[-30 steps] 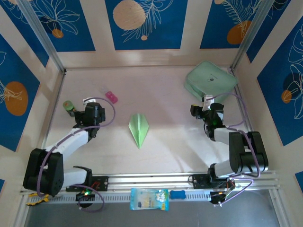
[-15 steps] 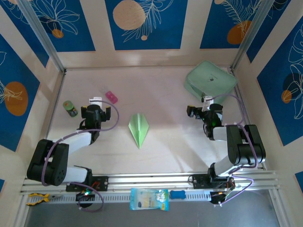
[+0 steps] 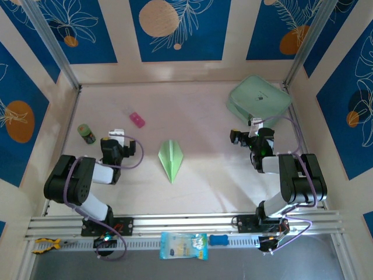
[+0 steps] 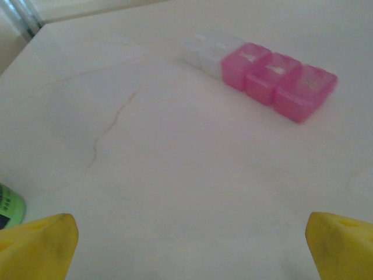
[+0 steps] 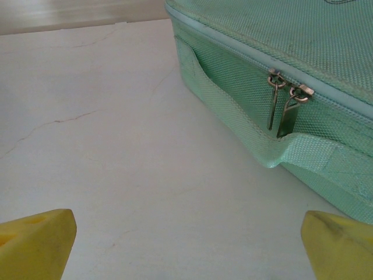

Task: Fold a paper plane with a square sheet of paper (pick it up from the middle)
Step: Reset both arms

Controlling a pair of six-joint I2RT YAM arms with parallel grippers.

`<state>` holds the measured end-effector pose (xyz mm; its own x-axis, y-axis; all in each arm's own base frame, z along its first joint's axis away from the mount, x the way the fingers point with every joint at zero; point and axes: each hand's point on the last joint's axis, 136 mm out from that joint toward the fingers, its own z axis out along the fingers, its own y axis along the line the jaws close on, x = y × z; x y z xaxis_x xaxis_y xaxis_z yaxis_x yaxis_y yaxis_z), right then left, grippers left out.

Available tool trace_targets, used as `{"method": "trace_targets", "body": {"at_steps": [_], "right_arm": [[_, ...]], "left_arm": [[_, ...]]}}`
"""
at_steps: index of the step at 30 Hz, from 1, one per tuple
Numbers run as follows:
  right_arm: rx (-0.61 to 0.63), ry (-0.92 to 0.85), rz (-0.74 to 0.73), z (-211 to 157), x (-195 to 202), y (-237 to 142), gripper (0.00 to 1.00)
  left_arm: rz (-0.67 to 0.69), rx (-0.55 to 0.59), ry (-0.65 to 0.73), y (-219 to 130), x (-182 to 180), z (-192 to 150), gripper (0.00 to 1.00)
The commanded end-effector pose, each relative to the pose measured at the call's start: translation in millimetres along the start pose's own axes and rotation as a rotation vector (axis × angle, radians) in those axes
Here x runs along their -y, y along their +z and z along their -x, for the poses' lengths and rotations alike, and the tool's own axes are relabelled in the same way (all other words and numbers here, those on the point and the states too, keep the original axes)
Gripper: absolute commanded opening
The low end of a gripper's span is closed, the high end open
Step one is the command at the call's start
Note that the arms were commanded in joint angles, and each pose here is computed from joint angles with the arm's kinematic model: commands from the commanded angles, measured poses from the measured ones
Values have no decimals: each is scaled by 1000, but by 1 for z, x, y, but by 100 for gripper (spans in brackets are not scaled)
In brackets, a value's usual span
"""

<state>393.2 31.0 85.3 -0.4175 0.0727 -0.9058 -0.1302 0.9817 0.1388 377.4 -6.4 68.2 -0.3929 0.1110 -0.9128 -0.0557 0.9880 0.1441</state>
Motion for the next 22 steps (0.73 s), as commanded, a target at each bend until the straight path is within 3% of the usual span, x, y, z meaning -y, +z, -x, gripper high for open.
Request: {"method": "trace_targets", "body": {"at_steps": [1,22], "right_arm": [[36,-7,-10,9,1,-1,99],[35,-8,-9,9,1,-1,99]], "left_arm": [[22,81,-63,5,-10,29,100],[-6,84,-50,5,-5,30,100]]}}
